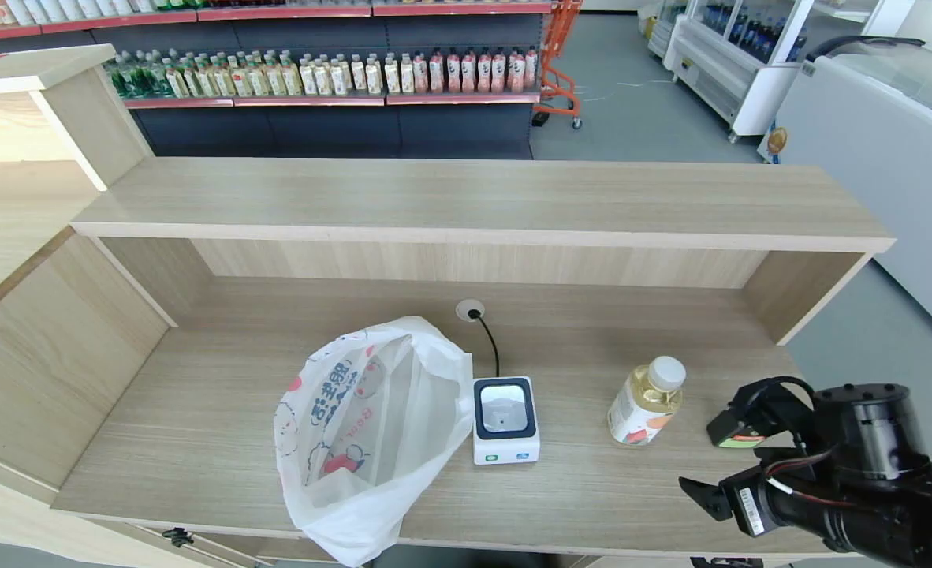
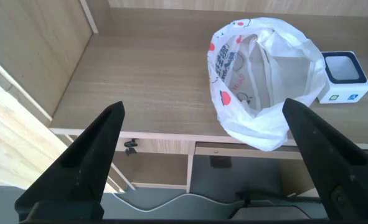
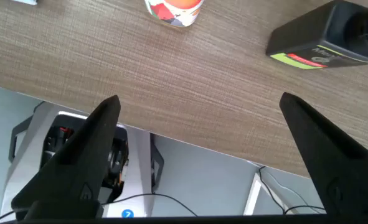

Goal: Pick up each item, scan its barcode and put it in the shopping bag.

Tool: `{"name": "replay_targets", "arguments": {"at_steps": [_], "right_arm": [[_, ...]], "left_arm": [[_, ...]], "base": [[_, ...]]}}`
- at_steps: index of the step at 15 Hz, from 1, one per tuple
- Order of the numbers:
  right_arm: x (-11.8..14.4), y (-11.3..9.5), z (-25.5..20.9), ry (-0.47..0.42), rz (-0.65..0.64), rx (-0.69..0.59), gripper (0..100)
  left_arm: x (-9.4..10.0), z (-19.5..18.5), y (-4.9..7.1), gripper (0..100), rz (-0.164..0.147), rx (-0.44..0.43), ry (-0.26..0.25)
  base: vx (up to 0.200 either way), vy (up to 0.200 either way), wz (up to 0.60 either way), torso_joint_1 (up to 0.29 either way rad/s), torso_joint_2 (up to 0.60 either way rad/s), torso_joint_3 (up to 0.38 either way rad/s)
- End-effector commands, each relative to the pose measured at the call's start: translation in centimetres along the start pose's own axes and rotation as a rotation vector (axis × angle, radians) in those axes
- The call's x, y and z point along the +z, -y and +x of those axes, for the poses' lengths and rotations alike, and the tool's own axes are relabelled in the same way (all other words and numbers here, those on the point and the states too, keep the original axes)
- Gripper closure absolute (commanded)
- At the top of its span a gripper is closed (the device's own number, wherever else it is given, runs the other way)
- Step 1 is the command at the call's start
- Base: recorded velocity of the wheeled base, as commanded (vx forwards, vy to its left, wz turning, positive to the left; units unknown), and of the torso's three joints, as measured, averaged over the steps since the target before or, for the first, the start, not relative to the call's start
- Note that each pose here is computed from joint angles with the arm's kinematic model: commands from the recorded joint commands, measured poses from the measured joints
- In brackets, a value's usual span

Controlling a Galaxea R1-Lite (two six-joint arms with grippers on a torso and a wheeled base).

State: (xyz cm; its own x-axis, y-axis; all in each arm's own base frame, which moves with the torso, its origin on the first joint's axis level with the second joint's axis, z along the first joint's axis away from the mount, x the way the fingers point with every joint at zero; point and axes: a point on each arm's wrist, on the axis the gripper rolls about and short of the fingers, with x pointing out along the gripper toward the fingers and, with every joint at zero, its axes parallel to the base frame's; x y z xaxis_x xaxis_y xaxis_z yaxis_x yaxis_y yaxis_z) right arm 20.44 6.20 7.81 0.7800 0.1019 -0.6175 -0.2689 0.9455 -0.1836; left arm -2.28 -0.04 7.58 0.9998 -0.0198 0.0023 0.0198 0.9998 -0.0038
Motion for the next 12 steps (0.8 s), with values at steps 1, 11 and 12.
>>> {"name": "replay_targets", "arguments": {"at_steps": [1, 11, 12], "right_arm": [[-0.9, -0.6, 1.9, -0.072, -0.017, 0.017, 0], [0.5, -1.1, 5.6, 0.1, 0.032, -0.004, 0], [0.7, -1.1, 6.0, 0.115, 0.034, -0.006, 0]], "left_arm": [[0.0, 0.0, 0.0, 0, -0.001, 0.0, 0.001], [0.0, 0.0, 0.0, 0, -0.001, 0.0, 0.001], [0.0, 0.0, 0.0, 0, -0.001, 0.0, 0.001]], "base": [[0.0, 0.0, 0.0, 0.0, 0.0, 0.0], [0.0, 0.0, 0.0, 0.0, 0.0, 0.0], [0.0, 0.0, 0.0, 0.0, 0.0, 0.0]]}}
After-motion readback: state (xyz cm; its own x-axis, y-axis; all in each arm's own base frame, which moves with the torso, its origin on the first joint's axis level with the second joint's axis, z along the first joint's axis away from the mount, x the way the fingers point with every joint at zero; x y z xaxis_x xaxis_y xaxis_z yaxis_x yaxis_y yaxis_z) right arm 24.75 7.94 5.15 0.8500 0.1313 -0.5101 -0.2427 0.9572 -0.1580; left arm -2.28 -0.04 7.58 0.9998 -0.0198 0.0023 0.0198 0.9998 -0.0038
